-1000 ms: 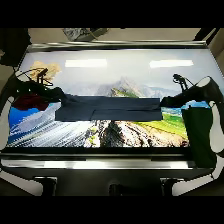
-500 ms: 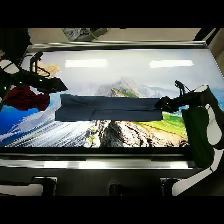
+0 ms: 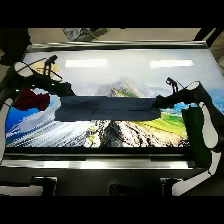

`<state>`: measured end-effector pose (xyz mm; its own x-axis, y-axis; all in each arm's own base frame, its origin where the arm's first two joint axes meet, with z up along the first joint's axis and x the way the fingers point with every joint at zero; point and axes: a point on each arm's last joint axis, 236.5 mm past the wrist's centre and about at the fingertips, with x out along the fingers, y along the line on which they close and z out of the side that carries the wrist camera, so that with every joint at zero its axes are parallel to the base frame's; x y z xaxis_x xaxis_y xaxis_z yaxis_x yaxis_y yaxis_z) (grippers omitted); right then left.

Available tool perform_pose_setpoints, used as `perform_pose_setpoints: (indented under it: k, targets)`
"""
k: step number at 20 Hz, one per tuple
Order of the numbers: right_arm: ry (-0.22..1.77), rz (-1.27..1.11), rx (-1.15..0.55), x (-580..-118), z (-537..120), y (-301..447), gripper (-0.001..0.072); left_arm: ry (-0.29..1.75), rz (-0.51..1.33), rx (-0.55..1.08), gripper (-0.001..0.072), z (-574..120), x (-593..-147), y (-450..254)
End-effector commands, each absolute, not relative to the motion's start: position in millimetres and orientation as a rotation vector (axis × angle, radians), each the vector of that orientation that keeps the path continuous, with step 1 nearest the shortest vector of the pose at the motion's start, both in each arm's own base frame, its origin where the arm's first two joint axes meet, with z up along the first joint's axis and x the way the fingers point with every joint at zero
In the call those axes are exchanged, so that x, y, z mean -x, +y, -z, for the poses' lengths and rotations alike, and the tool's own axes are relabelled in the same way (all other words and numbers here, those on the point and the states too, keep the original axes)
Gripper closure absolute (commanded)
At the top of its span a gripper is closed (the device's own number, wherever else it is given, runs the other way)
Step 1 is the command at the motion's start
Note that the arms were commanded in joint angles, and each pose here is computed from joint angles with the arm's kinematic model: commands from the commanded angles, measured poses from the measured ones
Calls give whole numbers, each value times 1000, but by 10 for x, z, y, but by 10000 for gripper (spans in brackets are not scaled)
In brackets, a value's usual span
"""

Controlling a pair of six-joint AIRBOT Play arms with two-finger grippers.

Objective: Fold the shirts.

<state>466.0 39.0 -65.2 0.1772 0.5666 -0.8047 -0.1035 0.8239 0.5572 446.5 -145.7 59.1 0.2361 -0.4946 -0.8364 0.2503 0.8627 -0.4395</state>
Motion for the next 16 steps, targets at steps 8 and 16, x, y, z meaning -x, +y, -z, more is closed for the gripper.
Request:
perform_pose_setpoints:
  k: [8,16]
  targets:
    - [1107,-614,-224,-4006,-1211,622,661,1283,714,596,678,321,-4226,-3492]
    - [965,-580,-180,-3537,-2013,728,660,1312,802,815,678,370,-3905,-4610]
